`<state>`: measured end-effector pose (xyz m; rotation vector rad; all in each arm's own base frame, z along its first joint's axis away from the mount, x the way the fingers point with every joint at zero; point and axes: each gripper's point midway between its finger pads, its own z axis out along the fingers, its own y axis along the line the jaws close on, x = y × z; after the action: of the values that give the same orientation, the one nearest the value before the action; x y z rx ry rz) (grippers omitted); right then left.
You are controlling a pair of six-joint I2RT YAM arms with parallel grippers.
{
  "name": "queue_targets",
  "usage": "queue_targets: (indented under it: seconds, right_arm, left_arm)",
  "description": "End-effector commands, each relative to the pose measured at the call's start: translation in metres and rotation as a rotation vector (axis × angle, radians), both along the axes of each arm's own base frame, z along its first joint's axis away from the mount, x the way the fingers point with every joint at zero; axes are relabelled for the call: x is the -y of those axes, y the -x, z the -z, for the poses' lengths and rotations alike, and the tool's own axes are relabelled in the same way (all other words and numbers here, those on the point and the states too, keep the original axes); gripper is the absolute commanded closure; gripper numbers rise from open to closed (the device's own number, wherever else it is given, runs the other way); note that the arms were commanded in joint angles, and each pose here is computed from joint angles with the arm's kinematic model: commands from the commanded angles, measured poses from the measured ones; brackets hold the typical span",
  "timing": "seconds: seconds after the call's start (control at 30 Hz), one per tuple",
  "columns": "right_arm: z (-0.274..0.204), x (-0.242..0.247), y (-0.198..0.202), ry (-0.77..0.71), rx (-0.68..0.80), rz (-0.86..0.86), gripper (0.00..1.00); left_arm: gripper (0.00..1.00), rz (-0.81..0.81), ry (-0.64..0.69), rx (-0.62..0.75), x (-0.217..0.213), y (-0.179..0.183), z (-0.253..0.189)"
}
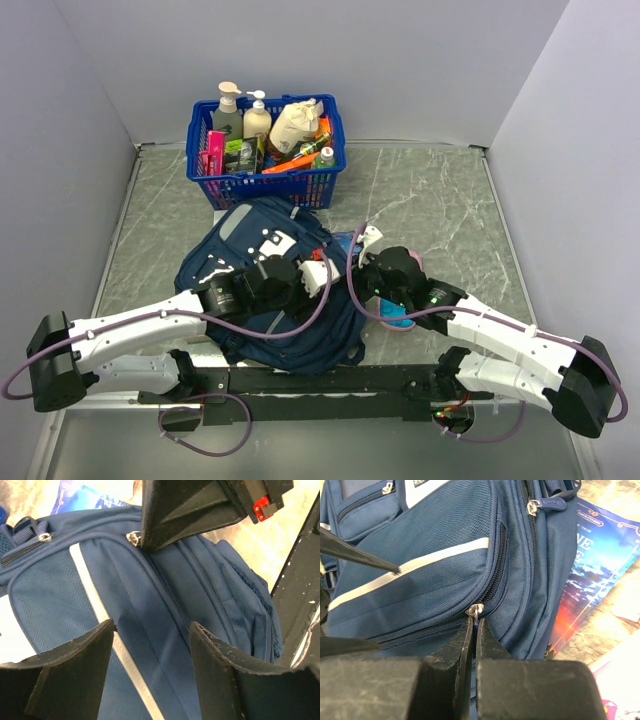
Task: Pack the student bag
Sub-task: Zip the student bag at the center of the board.
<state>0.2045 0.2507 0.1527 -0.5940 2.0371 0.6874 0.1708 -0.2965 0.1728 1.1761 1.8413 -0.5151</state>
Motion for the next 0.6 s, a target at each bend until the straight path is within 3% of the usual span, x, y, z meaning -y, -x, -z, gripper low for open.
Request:
queue_targets:
  seconds: [0.0,0.37,0.57]
  right_arm:
    - [-0.037,-0.028,0.008,-0.137,0.048,-0.094,1.00]
    - [-0.060,-0.046,0.020,-0.157,0.044,-0.167,1.00]
    - [-0.071,-0.052,0.028,-0.182,0.052,-0.186,1.00]
  left_arm:
    - [0.33,-0.009,0.085,0.073,0.014,-0.010,-0.015]
    - [0.31,0.012,0.074,0.089,0.012,-0.008,-0.005]
    - [0.40,0.027,0.030,0.093,0.000,-0.003,0.011]
